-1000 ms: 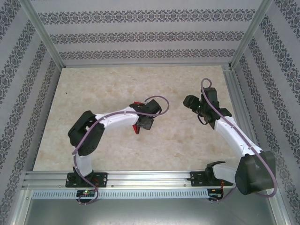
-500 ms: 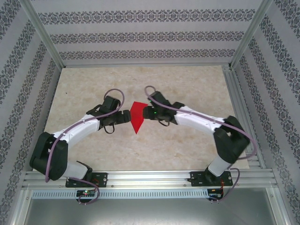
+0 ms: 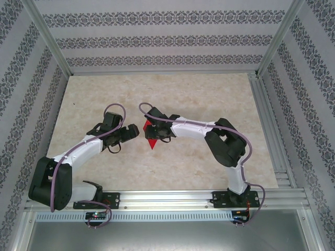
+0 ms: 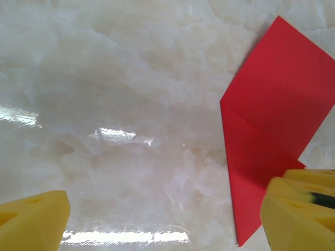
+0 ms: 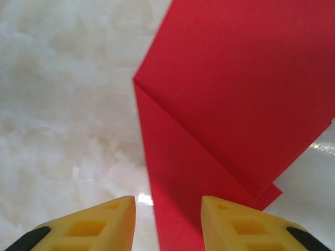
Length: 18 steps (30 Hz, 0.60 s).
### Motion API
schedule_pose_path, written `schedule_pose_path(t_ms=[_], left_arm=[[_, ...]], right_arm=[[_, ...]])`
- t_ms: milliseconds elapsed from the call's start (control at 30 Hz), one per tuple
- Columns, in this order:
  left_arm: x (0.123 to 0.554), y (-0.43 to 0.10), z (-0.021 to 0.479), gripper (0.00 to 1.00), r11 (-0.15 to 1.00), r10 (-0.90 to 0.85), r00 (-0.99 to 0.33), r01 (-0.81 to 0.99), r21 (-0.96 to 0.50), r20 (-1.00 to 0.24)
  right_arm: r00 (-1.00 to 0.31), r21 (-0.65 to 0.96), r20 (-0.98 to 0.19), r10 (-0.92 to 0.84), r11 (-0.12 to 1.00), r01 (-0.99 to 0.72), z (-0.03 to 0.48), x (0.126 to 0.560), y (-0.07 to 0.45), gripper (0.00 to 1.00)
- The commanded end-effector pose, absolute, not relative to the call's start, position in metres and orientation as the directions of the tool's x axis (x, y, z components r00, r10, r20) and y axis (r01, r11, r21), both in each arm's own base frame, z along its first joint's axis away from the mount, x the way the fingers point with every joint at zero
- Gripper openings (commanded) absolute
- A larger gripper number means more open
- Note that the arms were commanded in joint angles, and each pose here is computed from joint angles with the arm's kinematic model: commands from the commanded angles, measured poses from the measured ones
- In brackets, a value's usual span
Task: Fold a paper plane with a square sheet of paper (pick it up from the middle)
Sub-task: Rotate the paper at the center of the table.
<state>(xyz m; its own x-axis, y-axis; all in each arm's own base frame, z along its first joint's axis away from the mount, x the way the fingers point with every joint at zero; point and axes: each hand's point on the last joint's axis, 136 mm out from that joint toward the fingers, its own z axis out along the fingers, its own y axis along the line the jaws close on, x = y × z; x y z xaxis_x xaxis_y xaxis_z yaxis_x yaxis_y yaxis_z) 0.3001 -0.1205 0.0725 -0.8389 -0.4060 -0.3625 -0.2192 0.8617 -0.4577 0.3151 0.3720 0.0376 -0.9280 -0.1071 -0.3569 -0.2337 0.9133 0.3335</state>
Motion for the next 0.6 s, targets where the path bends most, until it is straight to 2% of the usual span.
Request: schedule_pose_path(t_ms=[0, 200, 300, 433, 567], left_arm=[[0.309, -0.124, 0.077, 0.94, 0.836, -0.434, -0.823, -0.217, -0.504, -0.366], [0.309, -0.127, 0.075, 0.94, 0.834, -0.425, -0.833, -0.209, -0.510, -0.354], [0.309, -0.129, 0.074, 0.94, 0.834, -0.417, -0.838, -0.201, -0.514, -0.351], [0.309, -0.134, 0.073, 0.94, 0.827, -0.409, -0.847, -0.187, -0.531, -0.340], [0.310, -0.142, 0.071, 0.93, 0.806, -0.406, -0.856, -0.170, -0.567, -0.320]], right_arm=[[-0.930, 0.332, -0.346, -0.121, 0.912, -0.242, 0.033, 0.324, 0.372, 0.36], [-0.932, 0.279, -0.311, -0.187, 0.919, -0.278, 0.014, 0.323, 0.357, 0.32], [-0.901, 0.255, -0.303, -0.310, 0.885, -0.391, 0.009, 0.313, 0.349, 0.32], [-0.794, 0.235, -0.269, -0.545, 0.762, -0.603, 0.005, 0.286, 0.334, 0.32], [-0.681, 0.219, -0.251, -0.688, 0.645, -0.732, 0.015, 0.264, 0.320, 0.36]])
